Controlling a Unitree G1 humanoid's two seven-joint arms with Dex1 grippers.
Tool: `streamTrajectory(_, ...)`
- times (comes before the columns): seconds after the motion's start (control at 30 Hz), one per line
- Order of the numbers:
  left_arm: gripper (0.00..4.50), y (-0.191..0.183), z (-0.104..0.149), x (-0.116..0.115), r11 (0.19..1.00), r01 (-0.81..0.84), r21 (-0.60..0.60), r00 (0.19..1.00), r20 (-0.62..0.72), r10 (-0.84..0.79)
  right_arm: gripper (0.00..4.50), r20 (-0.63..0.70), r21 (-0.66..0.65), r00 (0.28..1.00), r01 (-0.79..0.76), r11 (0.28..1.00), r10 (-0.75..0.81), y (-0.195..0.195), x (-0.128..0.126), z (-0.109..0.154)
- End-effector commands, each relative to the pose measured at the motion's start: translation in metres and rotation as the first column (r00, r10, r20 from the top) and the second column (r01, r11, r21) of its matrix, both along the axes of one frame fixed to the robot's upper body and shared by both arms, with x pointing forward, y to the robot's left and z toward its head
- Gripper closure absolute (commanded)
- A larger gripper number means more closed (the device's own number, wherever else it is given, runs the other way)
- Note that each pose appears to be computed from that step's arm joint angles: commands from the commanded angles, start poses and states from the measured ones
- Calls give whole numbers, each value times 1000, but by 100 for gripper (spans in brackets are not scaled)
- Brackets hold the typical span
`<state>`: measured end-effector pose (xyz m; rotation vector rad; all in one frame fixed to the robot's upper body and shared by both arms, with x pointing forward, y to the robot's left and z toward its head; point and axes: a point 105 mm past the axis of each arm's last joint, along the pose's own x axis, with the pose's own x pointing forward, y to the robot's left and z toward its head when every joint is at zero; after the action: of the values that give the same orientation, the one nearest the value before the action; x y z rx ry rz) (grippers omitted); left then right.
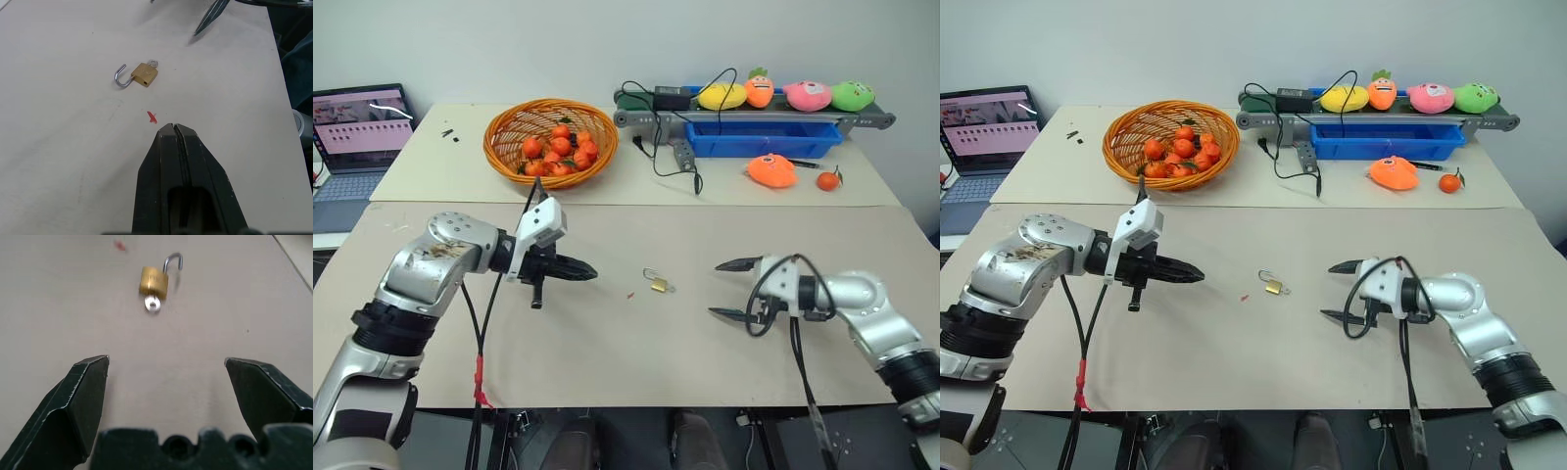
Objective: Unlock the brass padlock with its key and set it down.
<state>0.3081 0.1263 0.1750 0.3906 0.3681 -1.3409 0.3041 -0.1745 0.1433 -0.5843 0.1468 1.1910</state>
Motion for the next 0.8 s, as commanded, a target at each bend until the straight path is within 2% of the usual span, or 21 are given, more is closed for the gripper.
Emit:
streamTrajectory(0.03,450,-2,16,2,999,-14,-45,997,71,18,3,-100,91,994,-32,995,41,15,-19,27)
streamTrajectory(0.13,450,-8,22,-5,997,27,-78,994,109,-18,3,-157,150,986,-40,988,63,23,-30,39)
streamTrajectory(0.3,450,-14,33,-6,989,6,-148,986,165,18,3,-181,174,982,-24,985,56,24,-39,52)
streamTrajectory(0.6,450,-18,36,-12,982,-20,-190,984,171,54,3,-139,163,990,57,985,-34,11,-30,61)
streamTrajectory(0.77,319,-19,49,-19,959,4,-285,994,107,28,0,-128,160,991,57,985,-36,12,-27,63)
streamTrajectory(0.8,273,-20,49,-20,960,8,-280,994,107,23,0,-126,158,991,55,986,-35,12,-28,63)
